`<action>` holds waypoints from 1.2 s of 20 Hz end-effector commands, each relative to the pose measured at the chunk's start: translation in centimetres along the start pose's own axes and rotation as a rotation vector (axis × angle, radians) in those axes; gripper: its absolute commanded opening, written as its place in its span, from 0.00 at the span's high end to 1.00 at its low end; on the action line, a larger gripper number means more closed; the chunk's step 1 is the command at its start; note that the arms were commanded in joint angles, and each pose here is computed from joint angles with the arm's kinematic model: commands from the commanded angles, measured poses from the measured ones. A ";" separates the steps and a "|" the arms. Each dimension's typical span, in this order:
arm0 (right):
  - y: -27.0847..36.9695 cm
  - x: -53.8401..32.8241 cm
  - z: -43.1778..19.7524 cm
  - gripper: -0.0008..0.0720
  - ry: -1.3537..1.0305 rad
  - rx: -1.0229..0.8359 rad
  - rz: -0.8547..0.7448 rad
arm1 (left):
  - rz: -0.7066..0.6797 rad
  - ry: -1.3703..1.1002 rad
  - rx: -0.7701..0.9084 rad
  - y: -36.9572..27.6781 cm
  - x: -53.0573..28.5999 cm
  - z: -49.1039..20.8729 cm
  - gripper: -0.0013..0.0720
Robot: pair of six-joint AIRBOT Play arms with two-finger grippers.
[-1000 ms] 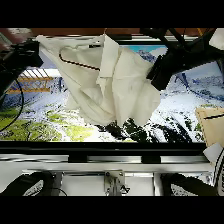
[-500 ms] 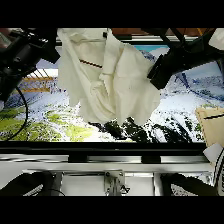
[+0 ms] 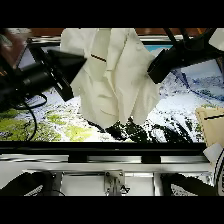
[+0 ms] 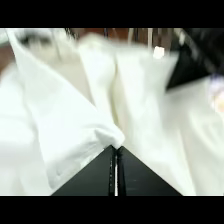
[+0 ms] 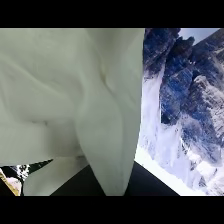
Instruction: Fold the shirts.
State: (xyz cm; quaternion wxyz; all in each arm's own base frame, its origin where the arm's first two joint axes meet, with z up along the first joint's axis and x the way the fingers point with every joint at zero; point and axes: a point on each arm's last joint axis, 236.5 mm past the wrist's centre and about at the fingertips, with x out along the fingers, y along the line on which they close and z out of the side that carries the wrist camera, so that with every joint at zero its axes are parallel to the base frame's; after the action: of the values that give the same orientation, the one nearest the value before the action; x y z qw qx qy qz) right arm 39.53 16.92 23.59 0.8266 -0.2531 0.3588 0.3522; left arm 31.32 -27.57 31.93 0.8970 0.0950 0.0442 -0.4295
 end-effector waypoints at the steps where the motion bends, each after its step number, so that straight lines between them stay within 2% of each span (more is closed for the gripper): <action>1: 0.4 -0.2 1.0 0.89 -0.043 0.063 0.017 | 0.045 0.259 -0.029 2.0 -0.4 -7.7 0.92; 2: 1.1 -0.3 1.4 0.89 -0.060 0.079 0.046 | 0.065 0.254 -0.031 2.7 -0.2 -7.8 0.92; 3: 1.7 -0.3 1.9 0.89 -0.076 0.092 0.071 | 0.092 0.223 -0.030 3.5 0.1 -7.2 0.87; 5: 2.5 -0.4 2.4 0.89 -0.096 0.115 0.109 | 0.166 0.110 -0.016 5.3 0.2 -4.4 0.42; 6: 2.7 -0.4 2.4 0.89 -0.096 0.127 0.116 | 0.205 0.044 -0.006 6.2 0.0 -2.6 0.31; 10: 3.4 -0.6 2.5 0.89 -0.097 0.130 0.147 | 0.366 -0.268 0.043 9.5 -2.9 7.0 0.31; 11: 3.8 -0.6 2.6 0.89 -0.100 0.128 0.160 | 0.377 -0.319 0.048 9.5 -3.5 8.8 0.24; 12: 4.1 -0.5 2.7 0.89 -0.095 0.118 0.161 | 0.366 -0.344 0.050 9.0 -3.7 10.0 0.21; 18: 8.6 0.6 3.7 0.89 -0.040 0.035 0.161 | 0.289 -0.311 0.041 6.8 -0.9 9.1 0.21; 24: 11.1 0.5 5.2 0.89 -0.077 0.075 0.220 | 0.286 -0.309 0.042 6.7 -0.9 9.2 0.21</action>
State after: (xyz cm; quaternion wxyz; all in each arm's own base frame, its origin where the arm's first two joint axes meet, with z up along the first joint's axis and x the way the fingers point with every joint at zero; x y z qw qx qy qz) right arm 33.94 26.39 24.16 0.8045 -0.1808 0.3703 0.4279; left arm 35.90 -24.44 42.17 0.9433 0.0504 -0.1207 -0.3050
